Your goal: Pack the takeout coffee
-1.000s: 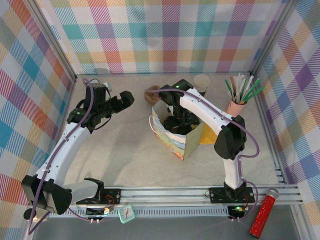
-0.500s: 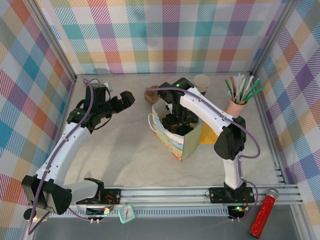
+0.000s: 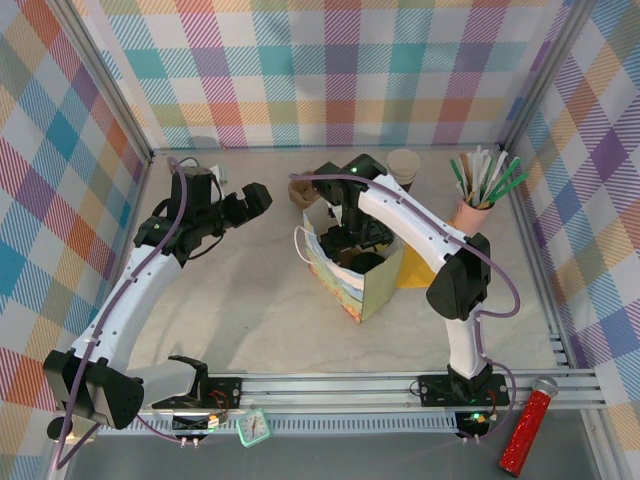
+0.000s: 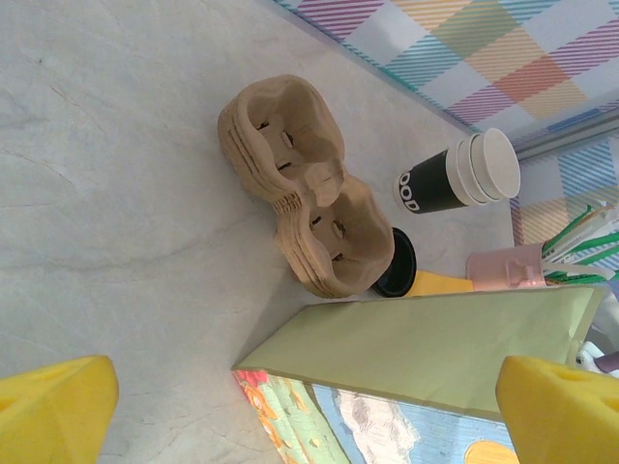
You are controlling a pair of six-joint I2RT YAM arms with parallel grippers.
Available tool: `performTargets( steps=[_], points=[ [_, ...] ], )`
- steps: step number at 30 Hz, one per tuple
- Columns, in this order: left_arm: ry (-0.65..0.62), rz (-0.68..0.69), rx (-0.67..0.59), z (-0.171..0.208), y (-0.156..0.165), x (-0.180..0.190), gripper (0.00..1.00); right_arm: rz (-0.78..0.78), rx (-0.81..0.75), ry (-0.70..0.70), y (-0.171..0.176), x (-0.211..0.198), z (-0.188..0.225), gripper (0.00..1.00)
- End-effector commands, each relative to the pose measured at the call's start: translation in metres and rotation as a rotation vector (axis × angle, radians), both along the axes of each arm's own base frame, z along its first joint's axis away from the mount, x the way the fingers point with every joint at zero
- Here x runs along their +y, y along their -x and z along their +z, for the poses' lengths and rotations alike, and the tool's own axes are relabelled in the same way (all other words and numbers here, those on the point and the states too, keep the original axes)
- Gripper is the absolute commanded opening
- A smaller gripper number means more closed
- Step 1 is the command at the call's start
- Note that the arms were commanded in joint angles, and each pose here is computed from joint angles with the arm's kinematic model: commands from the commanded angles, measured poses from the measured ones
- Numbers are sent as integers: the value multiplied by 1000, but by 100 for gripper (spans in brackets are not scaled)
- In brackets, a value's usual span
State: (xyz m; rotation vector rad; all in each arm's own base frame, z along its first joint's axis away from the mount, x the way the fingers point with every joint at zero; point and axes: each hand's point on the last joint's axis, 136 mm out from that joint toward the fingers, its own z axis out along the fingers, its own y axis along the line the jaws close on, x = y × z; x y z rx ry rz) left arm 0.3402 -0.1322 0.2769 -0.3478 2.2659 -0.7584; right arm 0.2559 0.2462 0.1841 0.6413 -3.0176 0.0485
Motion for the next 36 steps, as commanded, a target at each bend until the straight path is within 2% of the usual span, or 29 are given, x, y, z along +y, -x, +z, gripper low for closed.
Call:
performTargets(
  steps=[1, 21, 24, 27, 36],
  points=[
    [24, -24, -14, 3, 0, -7, 100, -9, 72, 74, 17, -13, 4, 97],
    [23, -35, -13, 1, 1, -11, 100, -25, 40, 58, 18, -13, 23, 94],
    [23, -33, -11, 1, 1, -11, 100, -28, 35, 48, 18, -13, 26, 89],
    [22, -33, -10, 1, 1, -11, 100, -33, 24, 40, 19, -13, 30, 88],
    [21, -34, -15, 3, 1, -11, 100, -48, -3, 38, 20, -17, 37, 90]
  ],
)
